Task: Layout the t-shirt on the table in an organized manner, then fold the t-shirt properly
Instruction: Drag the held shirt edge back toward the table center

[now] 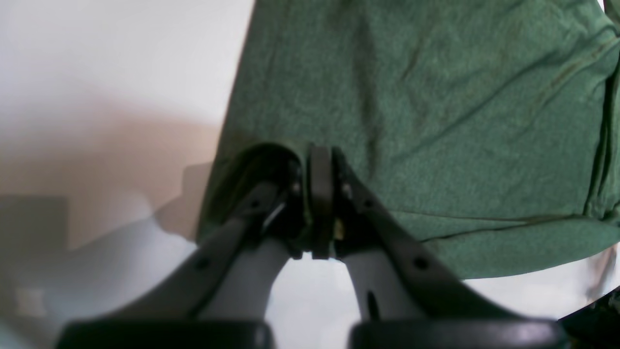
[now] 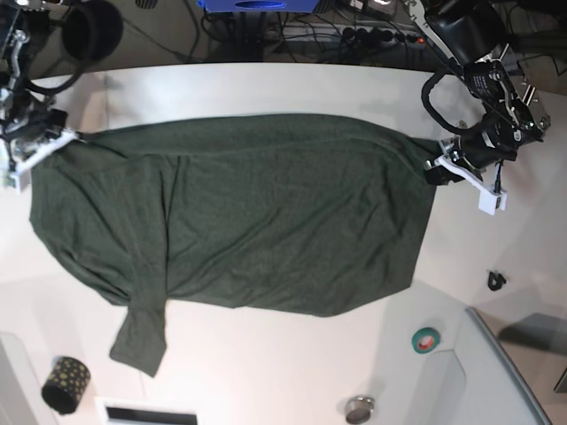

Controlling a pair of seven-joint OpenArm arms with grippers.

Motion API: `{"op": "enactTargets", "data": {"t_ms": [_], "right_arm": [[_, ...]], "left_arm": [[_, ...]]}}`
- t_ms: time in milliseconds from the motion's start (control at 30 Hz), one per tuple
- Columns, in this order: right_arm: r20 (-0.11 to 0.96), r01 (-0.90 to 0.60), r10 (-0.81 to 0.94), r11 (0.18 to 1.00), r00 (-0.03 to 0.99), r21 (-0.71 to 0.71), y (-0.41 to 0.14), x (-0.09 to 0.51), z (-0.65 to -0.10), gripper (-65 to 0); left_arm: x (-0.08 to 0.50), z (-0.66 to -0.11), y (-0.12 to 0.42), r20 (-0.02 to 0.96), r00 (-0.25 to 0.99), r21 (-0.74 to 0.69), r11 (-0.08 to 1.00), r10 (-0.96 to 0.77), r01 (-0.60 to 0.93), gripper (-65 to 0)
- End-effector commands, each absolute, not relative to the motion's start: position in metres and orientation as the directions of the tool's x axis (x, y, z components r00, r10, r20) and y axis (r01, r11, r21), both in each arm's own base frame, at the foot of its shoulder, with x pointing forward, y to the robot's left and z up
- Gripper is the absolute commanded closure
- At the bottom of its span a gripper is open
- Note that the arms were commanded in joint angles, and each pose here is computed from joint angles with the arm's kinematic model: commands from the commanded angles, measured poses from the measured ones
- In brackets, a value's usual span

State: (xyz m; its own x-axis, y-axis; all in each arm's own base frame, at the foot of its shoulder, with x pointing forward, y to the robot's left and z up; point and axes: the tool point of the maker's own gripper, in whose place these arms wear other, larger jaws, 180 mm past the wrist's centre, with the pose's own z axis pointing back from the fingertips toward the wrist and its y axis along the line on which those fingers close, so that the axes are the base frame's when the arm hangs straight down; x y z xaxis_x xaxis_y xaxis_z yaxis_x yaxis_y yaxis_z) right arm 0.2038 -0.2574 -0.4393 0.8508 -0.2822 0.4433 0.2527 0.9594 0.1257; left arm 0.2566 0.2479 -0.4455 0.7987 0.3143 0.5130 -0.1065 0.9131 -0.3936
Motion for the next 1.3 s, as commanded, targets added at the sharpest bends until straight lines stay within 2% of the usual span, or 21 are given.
{"op": "enactTargets", "data": {"t_ms": [0,433,667,833,967,1167,1267], "right_arm": [[0.465,0.254,-0.281,0.960,0.840,0.120,-0.263,0.215,-0.435,-0.9],[0.398,0.331,-0.350,0.936,0.848,0.117,-0.268,0.195,-0.454,-0.8],[0.394,0.351,-0.377,0.926,0.838,0.140,-0.278,0.223,-0.461,-0.8],[0.428,0.349,-0.369,0.928,0.825,0.128,-0.289,0.254,-0.455,-0.8],[0.407,0.349,-0.347,0.934,0.845,0.072,-0.299,0.264,-0.462,-0.8],[0.435,0.357,-0.342,0.933,0.833,0.050,-0.312,0.275,-0.468,-0.8],[0.503,0.293,-0.265,0.956,0.823,0.024,-0.315,0.277,-0.446,-0.8]], "left_arm": [[0.266,-0.434,0.255,0.554,0.773,-0.386,0.918,0.310,-0.091,0.0],[0.265,-0.434,0.256,0.552,0.774,-0.382,0.919,0.310,-0.095,0.0],[0.267,-0.433,0.256,0.557,0.770,-0.383,0.919,0.310,-0.093,0.0],[0.268,-0.432,0.257,0.558,0.769,-0.383,0.919,0.311,-0.093,0.0],[0.268,-0.432,0.258,0.561,0.766,-0.383,0.919,0.314,-0.096,0.0],[0.269,-0.432,0.257,0.562,0.766,-0.383,0.919,0.312,-0.093,0.0],[0.269,-0.431,0.257,0.563,0.764,-0.385,0.918,0.314,-0.094,0.0]]}}
